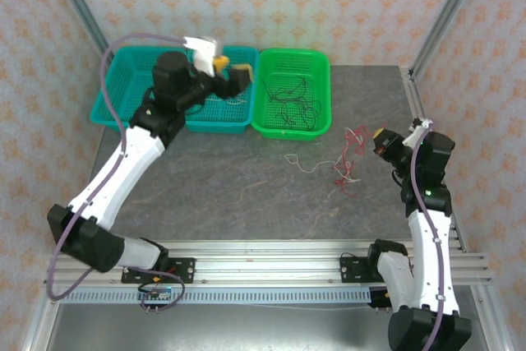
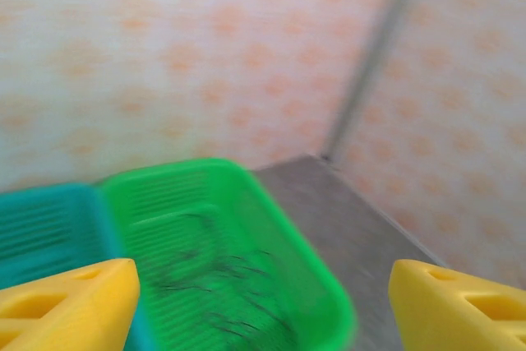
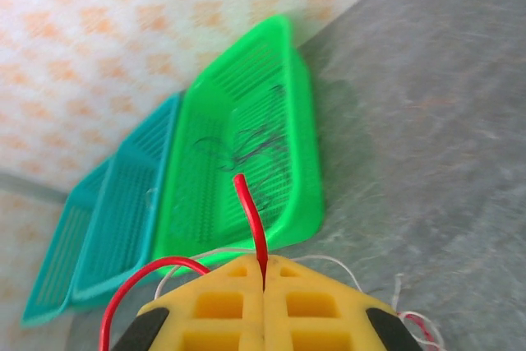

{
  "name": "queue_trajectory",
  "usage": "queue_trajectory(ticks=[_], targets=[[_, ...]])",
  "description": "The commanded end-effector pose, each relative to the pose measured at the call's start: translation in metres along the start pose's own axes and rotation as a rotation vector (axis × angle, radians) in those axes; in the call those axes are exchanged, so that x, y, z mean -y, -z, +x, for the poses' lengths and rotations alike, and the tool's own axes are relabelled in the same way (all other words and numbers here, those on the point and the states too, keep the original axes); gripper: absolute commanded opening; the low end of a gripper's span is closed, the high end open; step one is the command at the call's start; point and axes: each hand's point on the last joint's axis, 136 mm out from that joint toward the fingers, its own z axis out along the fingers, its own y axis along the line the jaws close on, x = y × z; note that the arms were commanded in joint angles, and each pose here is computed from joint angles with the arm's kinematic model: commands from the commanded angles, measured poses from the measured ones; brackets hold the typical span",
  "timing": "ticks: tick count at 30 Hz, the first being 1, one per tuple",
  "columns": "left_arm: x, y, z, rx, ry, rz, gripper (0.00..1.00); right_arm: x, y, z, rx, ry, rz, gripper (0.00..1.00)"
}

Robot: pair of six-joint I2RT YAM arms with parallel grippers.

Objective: Untangle the cables

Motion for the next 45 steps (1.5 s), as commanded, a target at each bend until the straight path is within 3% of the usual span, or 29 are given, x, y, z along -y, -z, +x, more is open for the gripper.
queue_trajectory(ticks=[1,4,11,18,24,26,28,31,33,35,41,45], targets=[[0.067,-0.005,0.068,-0.12,-0.221,0.255,0.8,-0.046,0.007,0.008,-0.091,0.104,-0.175,0.0],[0.099,-0.005,0.1,-0.117,-0.23,0.355,0.8,-0.074,0.011,0.006,-0.11,0.113,-0.28,0.0],[0.126,-0.033,0.146,-0.155,-0.244,0.437,0.8,-0.117,0.02,0.008,-0.144,0.159,-0.411,0.0],[0.144,-0.08,0.152,-0.13,-0.221,0.51,0.84,-0.138,0.019,0.019,-0.194,0.184,-0.454,0.0],[0.16,-0.097,0.138,-0.067,-0.122,0.6,0.84,-0.142,0.017,0.02,-0.197,0.185,-0.453,0.0],[0.159,-0.102,0.14,-0.075,-0.114,0.59,0.76,-0.142,0.017,0.02,-0.193,0.186,-0.452,0.0],[0.156,-0.104,0.142,-0.089,-0.111,0.576,0.62,-0.14,0.016,0.02,-0.191,0.188,-0.445,0.0],[0.15,-0.104,0.146,-0.114,-0.111,0.542,0.36,-0.138,0.015,0.019,-0.183,0.19,-0.431,0.0],[0.145,-0.103,0.144,-0.126,-0.103,0.51,0.13,-0.133,0.012,0.018,-0.172,0.195,-0.411,0.0],[0.142,-0.1,0.137,-0.109,-0.077,0.498,0.0,-0.124,0.008,0.014,-0.139,0.196,-0.351,0.0],[0.13,-0.084,0.106,-0.057,0.003,0.458,0.0,-0.071,0.009,-0.009,0.065,0.209,-0.073,0.0],[0.119,-0.065,0.083,-0.028,-0.011,0.408,0.0,-0.051,0.004,-0.002,0.078,0.233,-0.014,0.0]])
